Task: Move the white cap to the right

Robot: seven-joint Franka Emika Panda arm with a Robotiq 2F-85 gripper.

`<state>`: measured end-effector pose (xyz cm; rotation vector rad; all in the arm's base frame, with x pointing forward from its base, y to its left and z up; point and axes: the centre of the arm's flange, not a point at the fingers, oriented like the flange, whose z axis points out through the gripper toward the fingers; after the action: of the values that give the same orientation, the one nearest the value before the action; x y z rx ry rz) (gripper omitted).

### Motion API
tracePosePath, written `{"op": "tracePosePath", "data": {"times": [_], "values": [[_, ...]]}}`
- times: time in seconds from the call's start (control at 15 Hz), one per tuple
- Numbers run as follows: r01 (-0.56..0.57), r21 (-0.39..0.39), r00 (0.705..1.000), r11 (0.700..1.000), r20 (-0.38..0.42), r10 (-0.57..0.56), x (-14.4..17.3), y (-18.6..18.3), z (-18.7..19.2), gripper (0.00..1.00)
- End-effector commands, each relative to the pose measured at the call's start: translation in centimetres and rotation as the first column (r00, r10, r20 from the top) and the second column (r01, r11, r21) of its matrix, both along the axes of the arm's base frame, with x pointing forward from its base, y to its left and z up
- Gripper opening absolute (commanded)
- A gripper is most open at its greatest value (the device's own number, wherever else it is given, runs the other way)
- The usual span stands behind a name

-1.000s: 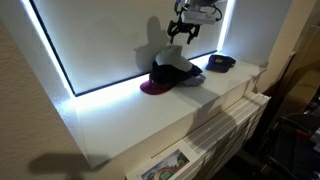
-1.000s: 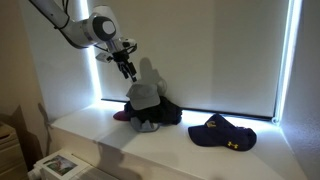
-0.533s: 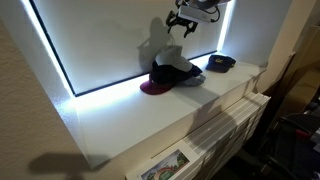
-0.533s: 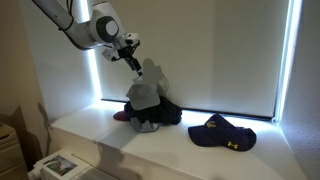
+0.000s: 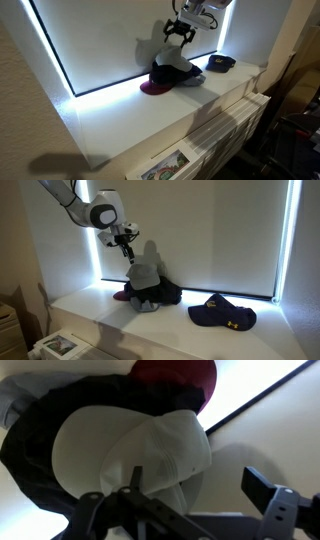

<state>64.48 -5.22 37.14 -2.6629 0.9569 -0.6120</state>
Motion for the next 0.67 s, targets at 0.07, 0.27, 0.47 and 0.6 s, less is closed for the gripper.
{"op": "tracePosePath", "data": {"times": [0.07, 0.27, 0.47, 0.6], "values": [[-0.010, 0.023, 1.000, 1.000, -0.025, 0.010, 0.0, -0.2, -0.8, 1.00], [0.013, 0.069, 1.000, 0.998, -0.018, -0.012, 0.6, -0.8, -0.8, 1.00], [0.205, 0.162, 0.978, 0.965, 0.005, -0.208, 2.1, -4.2, -2.3, 1.00], [0.319, 0.164, 0.948, 0.934, -0.034, -0.317, 2.9, -7.1, -3.5, 1.00]]}}
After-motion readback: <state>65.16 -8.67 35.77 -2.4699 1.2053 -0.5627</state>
